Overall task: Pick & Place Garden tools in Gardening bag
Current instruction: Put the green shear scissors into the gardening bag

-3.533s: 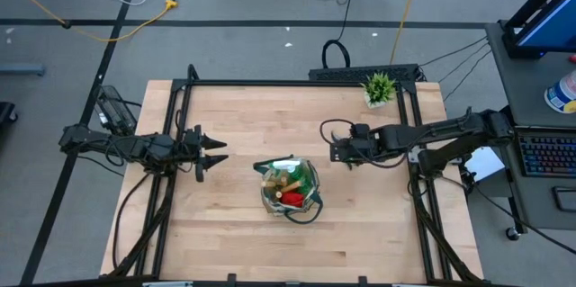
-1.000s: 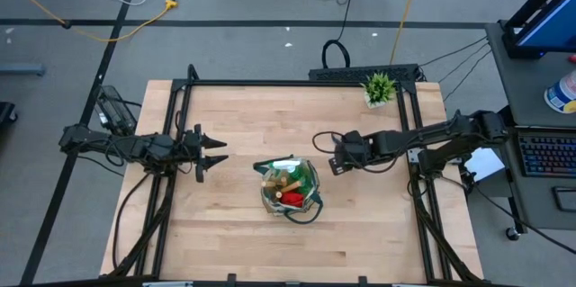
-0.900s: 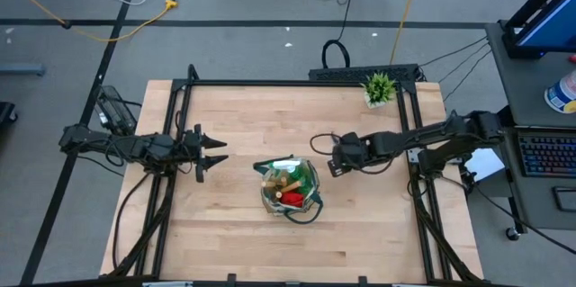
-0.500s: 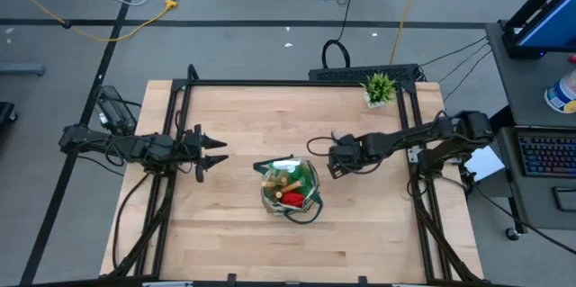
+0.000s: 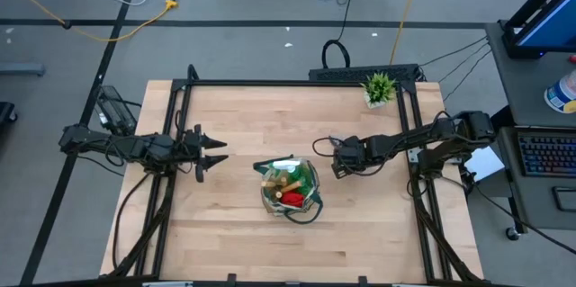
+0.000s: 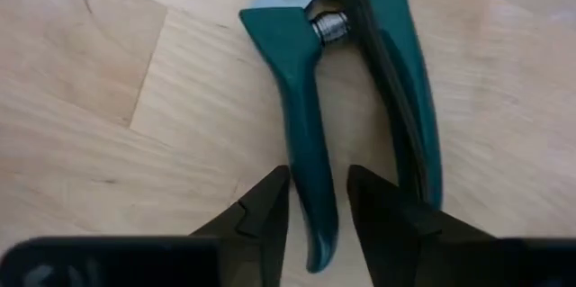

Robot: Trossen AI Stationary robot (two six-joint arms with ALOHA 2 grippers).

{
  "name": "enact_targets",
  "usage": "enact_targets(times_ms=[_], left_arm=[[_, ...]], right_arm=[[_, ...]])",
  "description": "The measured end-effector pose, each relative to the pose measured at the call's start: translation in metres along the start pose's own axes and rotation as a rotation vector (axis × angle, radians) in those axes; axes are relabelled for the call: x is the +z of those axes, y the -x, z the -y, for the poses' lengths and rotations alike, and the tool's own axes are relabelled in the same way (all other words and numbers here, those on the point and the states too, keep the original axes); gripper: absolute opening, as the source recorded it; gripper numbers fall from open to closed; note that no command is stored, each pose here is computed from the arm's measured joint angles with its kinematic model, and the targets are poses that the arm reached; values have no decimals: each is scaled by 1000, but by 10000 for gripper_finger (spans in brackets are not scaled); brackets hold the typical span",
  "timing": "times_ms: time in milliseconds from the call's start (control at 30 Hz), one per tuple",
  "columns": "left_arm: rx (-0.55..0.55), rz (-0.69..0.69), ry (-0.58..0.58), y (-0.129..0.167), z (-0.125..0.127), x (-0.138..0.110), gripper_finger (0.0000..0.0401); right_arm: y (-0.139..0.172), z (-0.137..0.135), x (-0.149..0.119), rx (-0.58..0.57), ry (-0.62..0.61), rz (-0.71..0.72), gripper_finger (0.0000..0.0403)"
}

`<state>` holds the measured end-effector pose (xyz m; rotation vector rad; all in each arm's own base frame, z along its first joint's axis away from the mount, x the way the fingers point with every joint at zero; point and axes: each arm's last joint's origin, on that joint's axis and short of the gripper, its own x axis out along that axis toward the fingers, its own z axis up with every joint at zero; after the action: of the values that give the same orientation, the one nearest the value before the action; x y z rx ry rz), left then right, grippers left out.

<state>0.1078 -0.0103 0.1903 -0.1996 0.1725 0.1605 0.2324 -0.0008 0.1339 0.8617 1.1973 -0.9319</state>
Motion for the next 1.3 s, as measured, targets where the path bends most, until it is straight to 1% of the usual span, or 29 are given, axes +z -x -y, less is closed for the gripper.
enact_targets(times_ms=[200, 400, 500, 600, 700, 900, 1100, 1200, 1300], left_arm=[[0, 0, 1, 0, 0, 0, 212], [-1, 2, 15, 0, 0, 0, 212], [-1, 2, 61, 0, 0, 0, 212], [-3, 7, 129, 0, 0, 1, 212], [-9, 24, 194, 0, 1, 2, 212], [-49, 121, 310, 1, 3, 13, 212], [-101, 218, 435, 3, 5, 23, 212], [-122, 251, 478, 4, 6, 27, 212], [-141, 289, 494, 5, 6, 31, 212]], right_arm=[[-2, 3, -2, -17, 6, -6, 38], [-2, 3, -2, -21, 13, -10, 36], [1, 4, -2, -9, 15, -5, 36], [10, 5, -1, -14, 50, -15, 36], [25, 6, 0, -19, 81, -23, 36], [56, 3, 8, -51, 152, 40, 36], [91, -9, 22, -78, 239, 190, 36], [111, -16, 30, -79, 292, 276, 36], [130, -23, 38, -73, 346, 378, 36]])
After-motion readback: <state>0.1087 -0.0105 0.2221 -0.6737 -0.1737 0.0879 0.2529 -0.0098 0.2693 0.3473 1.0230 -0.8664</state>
